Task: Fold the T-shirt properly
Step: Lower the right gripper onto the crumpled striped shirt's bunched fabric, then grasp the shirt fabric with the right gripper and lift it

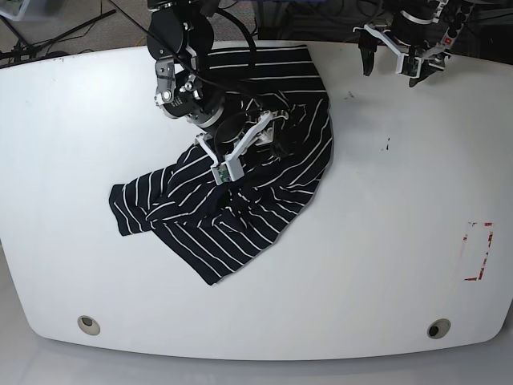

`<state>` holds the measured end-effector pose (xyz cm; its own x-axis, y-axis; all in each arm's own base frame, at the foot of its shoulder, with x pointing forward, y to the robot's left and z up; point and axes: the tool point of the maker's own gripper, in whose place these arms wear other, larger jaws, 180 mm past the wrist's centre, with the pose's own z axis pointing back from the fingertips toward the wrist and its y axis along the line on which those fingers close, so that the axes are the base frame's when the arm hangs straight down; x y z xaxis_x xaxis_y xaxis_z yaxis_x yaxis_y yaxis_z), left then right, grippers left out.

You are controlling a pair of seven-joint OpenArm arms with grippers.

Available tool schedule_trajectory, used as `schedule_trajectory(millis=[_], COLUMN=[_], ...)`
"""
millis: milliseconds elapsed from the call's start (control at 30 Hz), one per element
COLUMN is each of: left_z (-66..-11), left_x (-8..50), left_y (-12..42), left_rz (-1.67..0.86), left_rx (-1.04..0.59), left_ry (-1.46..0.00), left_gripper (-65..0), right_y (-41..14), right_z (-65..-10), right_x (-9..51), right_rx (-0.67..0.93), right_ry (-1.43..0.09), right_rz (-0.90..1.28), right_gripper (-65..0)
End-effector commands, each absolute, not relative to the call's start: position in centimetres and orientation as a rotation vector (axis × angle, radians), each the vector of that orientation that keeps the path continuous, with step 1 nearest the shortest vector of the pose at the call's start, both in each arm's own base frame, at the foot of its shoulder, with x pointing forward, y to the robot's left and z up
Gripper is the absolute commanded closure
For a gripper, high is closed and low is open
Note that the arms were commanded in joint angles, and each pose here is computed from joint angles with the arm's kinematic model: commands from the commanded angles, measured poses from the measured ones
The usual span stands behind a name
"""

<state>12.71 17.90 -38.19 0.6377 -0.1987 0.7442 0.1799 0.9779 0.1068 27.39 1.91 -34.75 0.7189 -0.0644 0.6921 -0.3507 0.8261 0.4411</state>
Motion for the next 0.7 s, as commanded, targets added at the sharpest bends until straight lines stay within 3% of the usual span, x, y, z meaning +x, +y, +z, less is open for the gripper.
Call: schedule_trajectory(millis=[0, 667], left_z=[-37.4, -37.4], left_x=[12.9, 12.9], left_y=[17.9, 17.9], left_rz=[-0.221, -0.219], left_rx=[0.023, 0.024], left_ry=[-0.883, -0.883], left_gripper=[-51.7, -51.7], right_y=[2.3, 2.9], right_z=[-33.6, -35.0], right_x=[28.2, 28.7], right_rx=[0.616, 0.625], right_ry=[-0.807, -0.761], right_rz=[0.168, 0.151], right_gripper=[-35.7, -35.7])
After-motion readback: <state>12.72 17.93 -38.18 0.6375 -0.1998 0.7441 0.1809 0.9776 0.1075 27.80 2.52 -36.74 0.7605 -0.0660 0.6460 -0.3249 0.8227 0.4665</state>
